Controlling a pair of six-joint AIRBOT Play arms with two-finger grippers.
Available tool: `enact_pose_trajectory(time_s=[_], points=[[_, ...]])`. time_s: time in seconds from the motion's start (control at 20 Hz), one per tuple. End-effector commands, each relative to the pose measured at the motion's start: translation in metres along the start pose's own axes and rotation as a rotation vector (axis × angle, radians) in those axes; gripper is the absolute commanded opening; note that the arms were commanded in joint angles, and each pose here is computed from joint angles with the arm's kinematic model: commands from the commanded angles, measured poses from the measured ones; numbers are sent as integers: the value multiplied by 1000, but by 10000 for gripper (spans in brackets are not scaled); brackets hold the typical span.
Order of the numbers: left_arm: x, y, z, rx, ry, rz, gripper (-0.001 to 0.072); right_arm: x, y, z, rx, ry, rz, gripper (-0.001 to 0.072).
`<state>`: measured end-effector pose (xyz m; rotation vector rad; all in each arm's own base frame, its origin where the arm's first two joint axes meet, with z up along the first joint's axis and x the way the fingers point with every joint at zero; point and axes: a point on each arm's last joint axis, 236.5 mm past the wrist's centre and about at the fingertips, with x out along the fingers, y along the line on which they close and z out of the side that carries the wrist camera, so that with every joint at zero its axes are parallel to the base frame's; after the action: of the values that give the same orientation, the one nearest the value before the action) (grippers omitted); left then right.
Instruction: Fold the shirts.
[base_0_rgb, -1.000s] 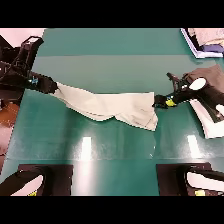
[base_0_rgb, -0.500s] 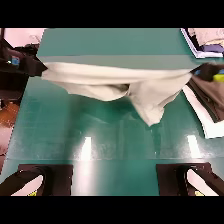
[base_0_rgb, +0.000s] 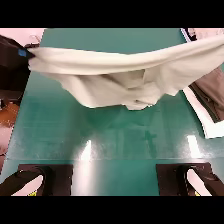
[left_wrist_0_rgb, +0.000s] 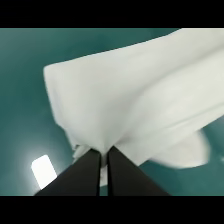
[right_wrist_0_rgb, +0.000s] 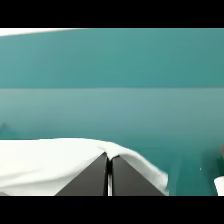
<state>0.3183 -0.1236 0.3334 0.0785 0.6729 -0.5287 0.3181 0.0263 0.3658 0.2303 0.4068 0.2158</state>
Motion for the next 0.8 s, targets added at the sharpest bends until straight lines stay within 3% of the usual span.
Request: enact_pose_trajectory(time_s=[0.0,0.1,0.3,0.6,0.75], points=[[-50,-48,33,60,-148,-124,27,-39,26,29,-59,-91,10,13],[-61,-67,40,84,-186,-191,27,-53,34,44,-72,-143,13,13],[-2,-33,7,19,-35,-138,27,-21,23,31,-3,-11,40,13],[168,24,-143,-220,423,-138,27,134,-2,-73,117,496,151,13],[232,51,-181,-274,507,-109,28,209,-27,-127,121,639,91,13]])
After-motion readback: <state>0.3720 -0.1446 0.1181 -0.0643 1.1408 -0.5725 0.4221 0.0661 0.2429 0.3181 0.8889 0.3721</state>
